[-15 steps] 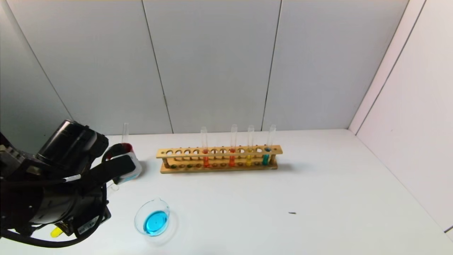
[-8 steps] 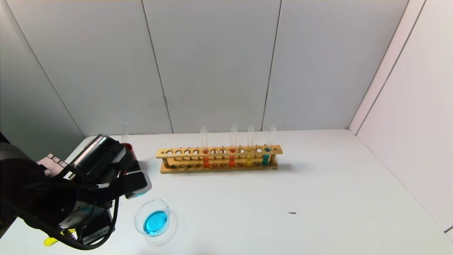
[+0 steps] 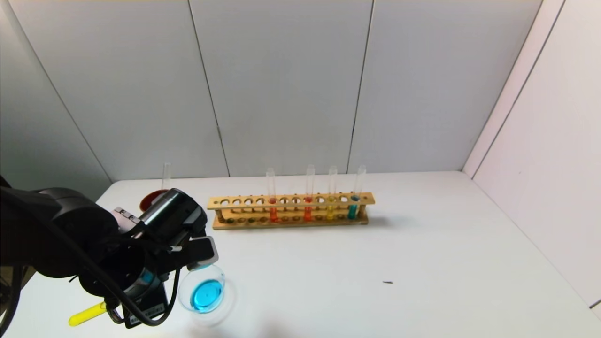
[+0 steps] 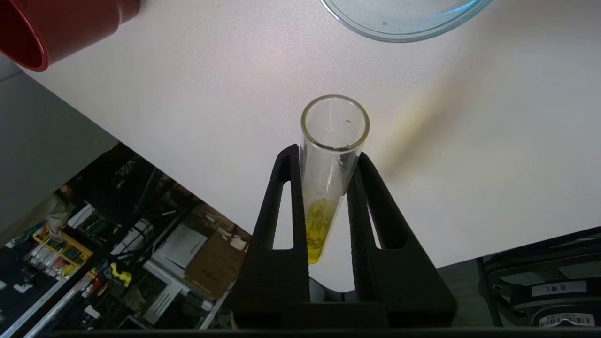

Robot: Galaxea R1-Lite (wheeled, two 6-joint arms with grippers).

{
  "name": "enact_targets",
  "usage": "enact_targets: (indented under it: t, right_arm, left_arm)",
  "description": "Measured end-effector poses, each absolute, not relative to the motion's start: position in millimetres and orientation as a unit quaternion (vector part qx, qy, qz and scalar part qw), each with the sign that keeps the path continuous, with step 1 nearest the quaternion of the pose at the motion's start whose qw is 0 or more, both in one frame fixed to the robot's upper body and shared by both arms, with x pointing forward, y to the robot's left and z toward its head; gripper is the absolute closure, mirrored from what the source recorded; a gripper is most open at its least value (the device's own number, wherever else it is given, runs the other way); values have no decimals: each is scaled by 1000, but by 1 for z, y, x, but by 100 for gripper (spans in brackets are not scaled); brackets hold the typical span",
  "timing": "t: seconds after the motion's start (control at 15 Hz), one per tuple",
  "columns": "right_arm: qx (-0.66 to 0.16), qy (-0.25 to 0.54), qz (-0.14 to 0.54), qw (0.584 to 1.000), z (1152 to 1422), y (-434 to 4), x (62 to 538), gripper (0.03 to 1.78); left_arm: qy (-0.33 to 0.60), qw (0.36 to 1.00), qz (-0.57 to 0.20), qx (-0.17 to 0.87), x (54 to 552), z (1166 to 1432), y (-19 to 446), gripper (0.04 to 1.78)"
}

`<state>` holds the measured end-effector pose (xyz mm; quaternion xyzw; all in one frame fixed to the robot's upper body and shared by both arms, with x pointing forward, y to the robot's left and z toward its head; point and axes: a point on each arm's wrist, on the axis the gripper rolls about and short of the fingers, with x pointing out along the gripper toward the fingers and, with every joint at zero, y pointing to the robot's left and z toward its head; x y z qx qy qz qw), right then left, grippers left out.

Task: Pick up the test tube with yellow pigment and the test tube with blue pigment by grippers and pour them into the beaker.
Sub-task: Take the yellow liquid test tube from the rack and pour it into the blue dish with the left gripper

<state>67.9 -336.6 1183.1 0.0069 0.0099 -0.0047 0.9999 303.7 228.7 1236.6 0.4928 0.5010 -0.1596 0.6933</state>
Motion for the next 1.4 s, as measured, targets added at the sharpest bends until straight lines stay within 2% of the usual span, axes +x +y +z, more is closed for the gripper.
enact_targets:
  t: [0.73, 0.93, 1.4]
  right_arm:
    - [7, 10, -5, 1000, 1183, -337, 68, 11]
    - [7, 10, -5, 1000, 1183, -337, 68, 11]
    - [7, 10, -5, 1000, 1183, -337, 68, 11]
  left_arm:
    - [542, 628, -161, 535, 320, 1216, 213, 152]
    - [566, 596, -165, 545, 320, 1218, 213, 152]
    - [573, 571, -162, 566, 333, 1215, 197, 152]
